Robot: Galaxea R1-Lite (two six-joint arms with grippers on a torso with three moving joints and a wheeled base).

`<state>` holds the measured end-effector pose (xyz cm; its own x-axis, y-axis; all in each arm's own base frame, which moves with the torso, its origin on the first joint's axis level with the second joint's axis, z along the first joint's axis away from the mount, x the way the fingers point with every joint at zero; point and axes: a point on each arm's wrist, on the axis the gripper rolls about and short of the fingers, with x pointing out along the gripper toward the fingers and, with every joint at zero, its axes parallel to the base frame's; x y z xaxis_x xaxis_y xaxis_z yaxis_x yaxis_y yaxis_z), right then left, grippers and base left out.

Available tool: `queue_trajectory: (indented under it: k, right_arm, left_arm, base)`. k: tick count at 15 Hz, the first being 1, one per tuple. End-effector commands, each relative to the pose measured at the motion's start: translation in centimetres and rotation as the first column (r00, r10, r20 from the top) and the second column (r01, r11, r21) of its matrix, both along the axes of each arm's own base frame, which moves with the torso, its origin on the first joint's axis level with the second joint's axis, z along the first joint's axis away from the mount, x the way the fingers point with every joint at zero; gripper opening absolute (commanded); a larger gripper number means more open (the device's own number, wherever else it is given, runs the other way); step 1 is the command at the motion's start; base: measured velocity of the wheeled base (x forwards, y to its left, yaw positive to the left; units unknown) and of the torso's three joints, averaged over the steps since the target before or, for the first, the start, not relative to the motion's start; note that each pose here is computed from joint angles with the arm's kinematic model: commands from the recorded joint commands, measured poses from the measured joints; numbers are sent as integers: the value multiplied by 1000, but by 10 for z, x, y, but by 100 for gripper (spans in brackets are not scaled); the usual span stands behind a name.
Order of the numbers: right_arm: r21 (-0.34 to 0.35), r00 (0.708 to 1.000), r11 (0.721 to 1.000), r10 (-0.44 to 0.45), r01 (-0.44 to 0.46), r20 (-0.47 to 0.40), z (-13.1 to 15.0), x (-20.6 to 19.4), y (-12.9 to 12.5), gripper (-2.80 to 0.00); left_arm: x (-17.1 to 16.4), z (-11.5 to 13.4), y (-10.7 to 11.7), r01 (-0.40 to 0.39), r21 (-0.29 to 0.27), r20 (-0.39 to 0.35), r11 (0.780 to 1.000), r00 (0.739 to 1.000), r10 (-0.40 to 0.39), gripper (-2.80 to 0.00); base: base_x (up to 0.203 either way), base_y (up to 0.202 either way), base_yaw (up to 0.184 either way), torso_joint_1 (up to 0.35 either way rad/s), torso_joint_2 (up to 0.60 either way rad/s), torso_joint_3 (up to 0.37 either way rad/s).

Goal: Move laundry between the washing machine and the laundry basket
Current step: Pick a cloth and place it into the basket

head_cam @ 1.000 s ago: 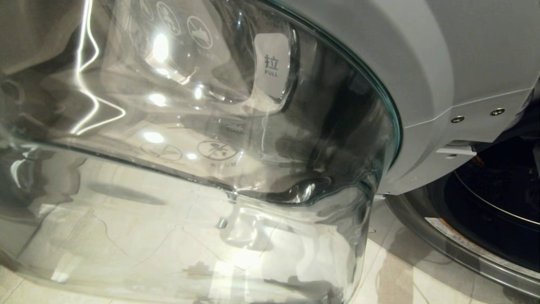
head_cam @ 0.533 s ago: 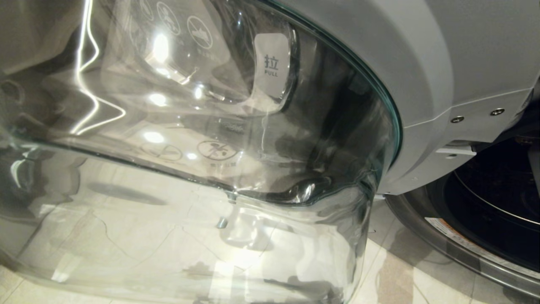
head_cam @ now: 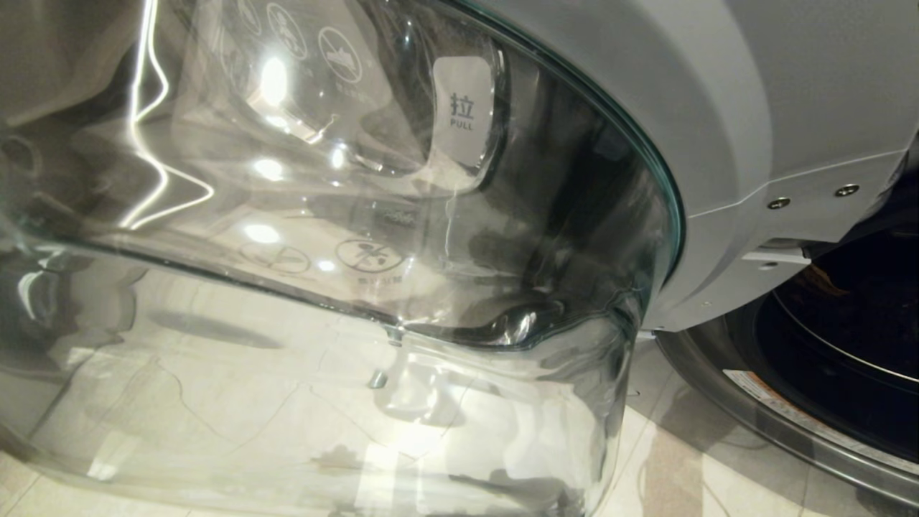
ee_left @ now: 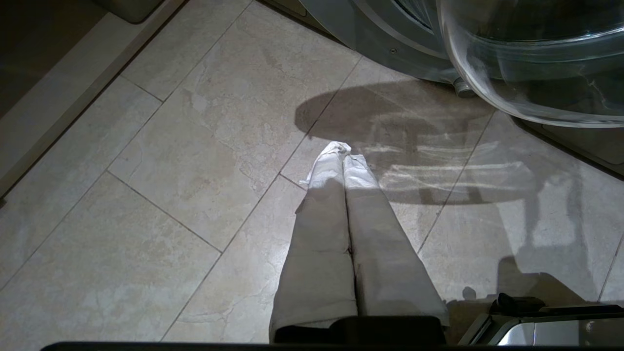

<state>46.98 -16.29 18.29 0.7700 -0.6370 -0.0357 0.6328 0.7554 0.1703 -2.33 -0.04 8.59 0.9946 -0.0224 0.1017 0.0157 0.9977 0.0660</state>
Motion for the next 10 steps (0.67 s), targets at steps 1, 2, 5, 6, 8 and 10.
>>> queue_trajectory:
  k: [1,2,5,6,8,10]
  right_arm:
    - [9,1000,1000,18,-18,-10,17,-32,20,-280]
    - [8,1000,1000,28,-28,-9,14,-43,28,-280]
    - [-41,996,998,43,-40,76,21,-85,48,-280]
    - [-58,994,997,47,-42,97,24,-102,53,-280]
    - [-93,989,995,55,-42,136,25,-134,63,-280]
    - [-130,986,991,62,-42,157,21,-162,71,-280]
  left_arm:
    - [3,-11,0,-1,0,-39,1000,999,1,-280]
    - [3,-11,0,-1,-1,-39,1000,999,1,-280]
    - [3,-11,0,2,0,-39,1000,999,-2,-280]
    - [3,-11,0,2,2,-39,1000,999,-1,-280]
    - [3,-11,0,0,2,-39,1000,999,0,-280]
    - [3,-11,0,0,2,-39,1000,999,0,-280]
  base:
    - [0,0,0,0,0,0]
    - [0,0,0,0,0,0]
    - [0,0,0,0,0,0]
    - [0,0,0,0,0,0]
    - [0,0,0,0,0,0]
    - [0,0,0,0,0,0]
